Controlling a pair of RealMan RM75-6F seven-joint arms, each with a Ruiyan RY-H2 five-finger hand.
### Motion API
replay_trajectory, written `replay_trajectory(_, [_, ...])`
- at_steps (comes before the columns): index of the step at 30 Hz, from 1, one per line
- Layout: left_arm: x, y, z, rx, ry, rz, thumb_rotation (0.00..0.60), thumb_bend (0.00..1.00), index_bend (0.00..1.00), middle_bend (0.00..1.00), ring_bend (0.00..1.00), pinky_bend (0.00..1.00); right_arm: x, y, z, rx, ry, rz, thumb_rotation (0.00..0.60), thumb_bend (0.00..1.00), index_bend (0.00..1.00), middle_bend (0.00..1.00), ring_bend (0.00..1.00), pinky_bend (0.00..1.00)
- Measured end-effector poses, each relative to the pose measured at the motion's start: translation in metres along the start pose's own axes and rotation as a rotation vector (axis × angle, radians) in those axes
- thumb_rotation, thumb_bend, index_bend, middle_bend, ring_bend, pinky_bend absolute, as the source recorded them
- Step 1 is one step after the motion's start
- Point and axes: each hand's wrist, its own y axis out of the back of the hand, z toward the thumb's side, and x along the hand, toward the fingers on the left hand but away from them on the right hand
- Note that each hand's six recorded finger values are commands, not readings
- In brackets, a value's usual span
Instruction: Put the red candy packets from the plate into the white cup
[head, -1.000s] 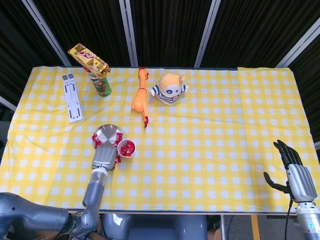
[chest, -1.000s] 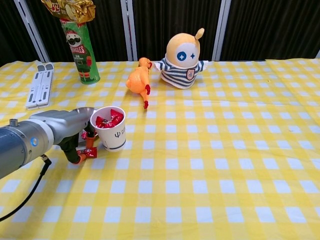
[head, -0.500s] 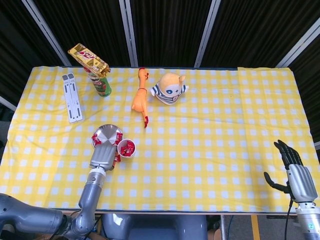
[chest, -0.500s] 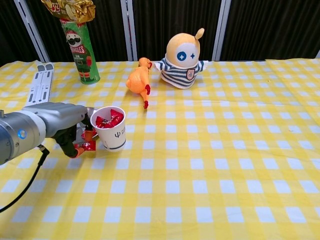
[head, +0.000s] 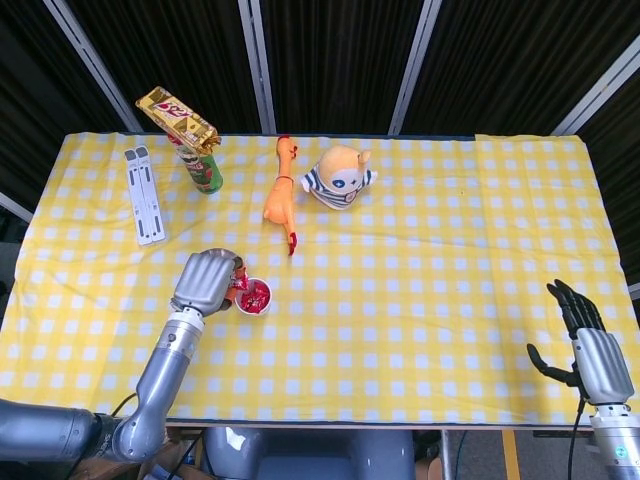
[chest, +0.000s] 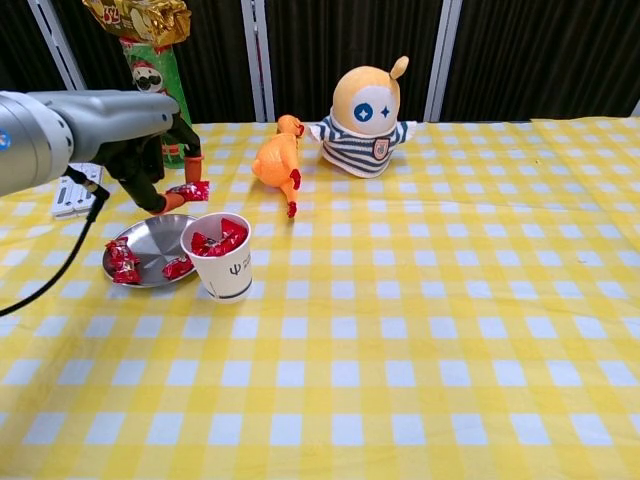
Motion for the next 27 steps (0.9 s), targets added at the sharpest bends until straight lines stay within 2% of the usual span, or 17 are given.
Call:
replay_trajectory(7, [0.011,-0.017,0.012,0.036,0.008,-0.051,0.6,0.45,0.49,1.0,1.0,1.0,0.0,0.001,-0.001,-0.006,0.0,-0.002,0.6,0.41,0.0,0.0,0.0,0.0])
replay_trajectory(11, [0.016,-0.021,0.013,0.051,0.019,-0.061,0.6,0.39,0.47,1.0,1.0,1.0,-0.001,0.001,-0.001,-0.005,0.002,0.0,0.6,0.41,0.0,0.0,0.0,0.0])
replay_trajectory(15, [0.019,-0.022,0.016,0.043,0.017,-0.06,0.6,0.34,0.44,1.0,1.0,1.0,-0.001,0.001,-0.001,-0.005,0.002,-0.001,0.6,0.41,0.0,0.0,0.0,0.0])
replay_trajectory(23, [0.018,-0.02,0.021,0.01,-0.005,-0.049,0.6,0.31,0.38,1.0,1.0,1.0,0.0,0.001,-0.001,-0.003,0.002,-0.001,0.6,0.41,0.0,0.0,0.0,0.0])
replay_trajectory(27, [0.014,-0.012,0.021,-0.024,-0.021,-0.013,0.6,0.3,0.32,0.94,0.99,0.98,0.0,0.002,-0.001,-0.005,0.001,-0.002,0.6,0.41,0.0,0.0,0.0,0.0])
